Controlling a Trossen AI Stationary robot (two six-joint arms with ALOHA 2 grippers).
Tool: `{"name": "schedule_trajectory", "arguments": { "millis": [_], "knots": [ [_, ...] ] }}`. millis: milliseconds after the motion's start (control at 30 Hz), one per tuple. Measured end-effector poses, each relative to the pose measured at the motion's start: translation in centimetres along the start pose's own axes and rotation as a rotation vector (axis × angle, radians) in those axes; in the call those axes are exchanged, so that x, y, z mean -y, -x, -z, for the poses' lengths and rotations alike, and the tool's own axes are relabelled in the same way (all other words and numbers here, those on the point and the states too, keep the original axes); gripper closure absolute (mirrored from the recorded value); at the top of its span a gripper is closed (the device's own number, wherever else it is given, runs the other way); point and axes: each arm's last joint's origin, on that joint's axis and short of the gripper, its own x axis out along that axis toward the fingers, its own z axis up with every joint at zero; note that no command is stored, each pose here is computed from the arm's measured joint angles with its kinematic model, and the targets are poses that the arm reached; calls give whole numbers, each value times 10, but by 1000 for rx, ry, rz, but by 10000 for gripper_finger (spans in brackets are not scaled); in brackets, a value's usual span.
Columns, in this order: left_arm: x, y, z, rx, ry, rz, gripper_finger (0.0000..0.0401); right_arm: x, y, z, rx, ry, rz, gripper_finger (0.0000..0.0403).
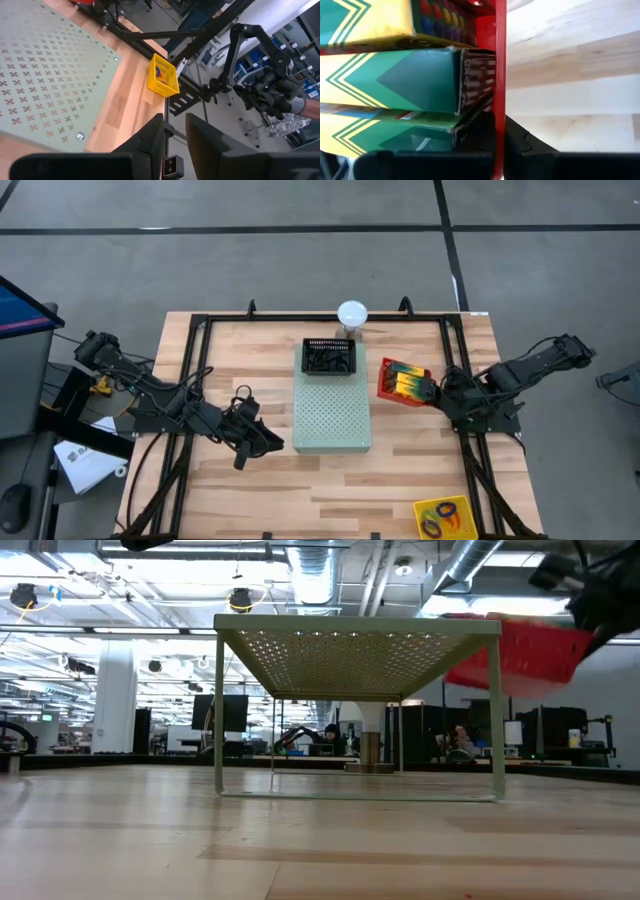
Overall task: Pick & Place Office Desk Supplies
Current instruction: Put the red bin on the shelf
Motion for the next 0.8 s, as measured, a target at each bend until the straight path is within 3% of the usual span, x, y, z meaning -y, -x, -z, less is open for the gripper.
{"name": "schedule_trajectory", "arguments": {
  "millis": [300, 533, 800],
  "knots": [
    [2, 0, -1, 7, -62, 24, 320, -21, 24, 17, -75, 177, -48, 403],
    [15, 4, 4, 9, -264, 132, 284, -42, 36, 44, -125, 336, -40, 403],
    [29, 11, 5, 28, -448, 159, 252, -68, 43, 77, -195, 528, -25, 403]
  ]
}}
